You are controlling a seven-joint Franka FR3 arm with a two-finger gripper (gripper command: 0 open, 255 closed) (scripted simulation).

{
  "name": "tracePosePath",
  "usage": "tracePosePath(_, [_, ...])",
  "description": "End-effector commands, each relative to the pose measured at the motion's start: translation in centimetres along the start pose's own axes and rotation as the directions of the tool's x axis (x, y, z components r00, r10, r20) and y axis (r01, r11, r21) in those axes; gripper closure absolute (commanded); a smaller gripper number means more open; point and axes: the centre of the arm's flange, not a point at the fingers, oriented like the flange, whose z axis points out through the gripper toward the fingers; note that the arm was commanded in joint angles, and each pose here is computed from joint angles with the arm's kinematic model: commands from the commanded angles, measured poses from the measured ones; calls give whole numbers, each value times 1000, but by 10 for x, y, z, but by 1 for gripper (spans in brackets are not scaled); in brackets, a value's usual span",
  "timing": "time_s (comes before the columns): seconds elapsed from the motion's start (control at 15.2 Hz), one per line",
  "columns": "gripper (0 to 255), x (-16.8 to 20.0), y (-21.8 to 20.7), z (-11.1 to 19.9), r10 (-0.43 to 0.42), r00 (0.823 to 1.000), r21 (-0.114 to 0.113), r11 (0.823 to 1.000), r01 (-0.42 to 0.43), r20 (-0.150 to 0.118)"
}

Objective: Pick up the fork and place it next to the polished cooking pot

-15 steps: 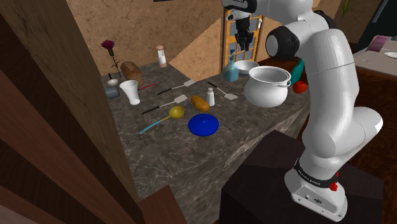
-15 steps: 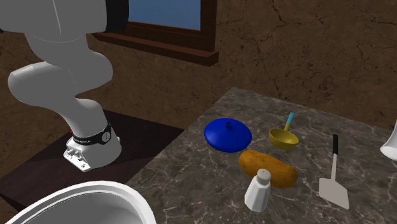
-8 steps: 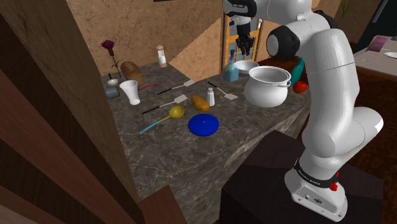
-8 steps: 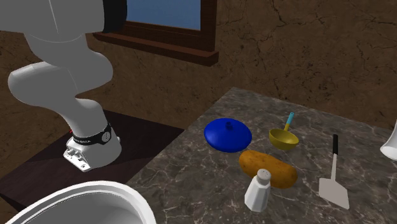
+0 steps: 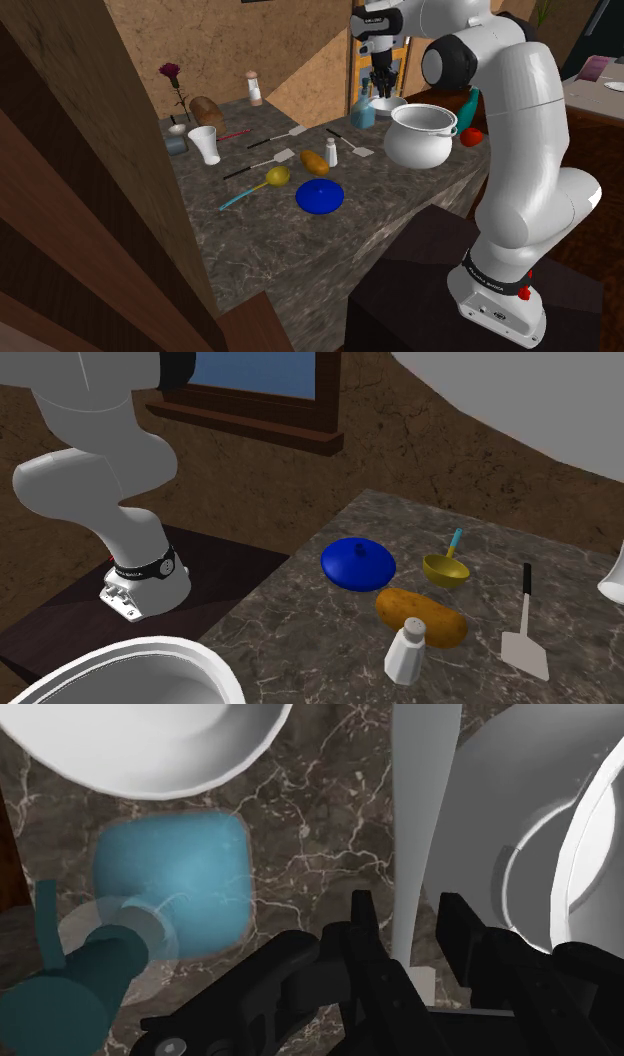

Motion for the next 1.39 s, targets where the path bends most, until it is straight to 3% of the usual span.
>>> tracePosePath(0.0, [255,1,2,10,0,1000,-1,1000,0,0])
tracePosePath(1.32, [255,12,24,113,0,1000,-1,1000,0,0])
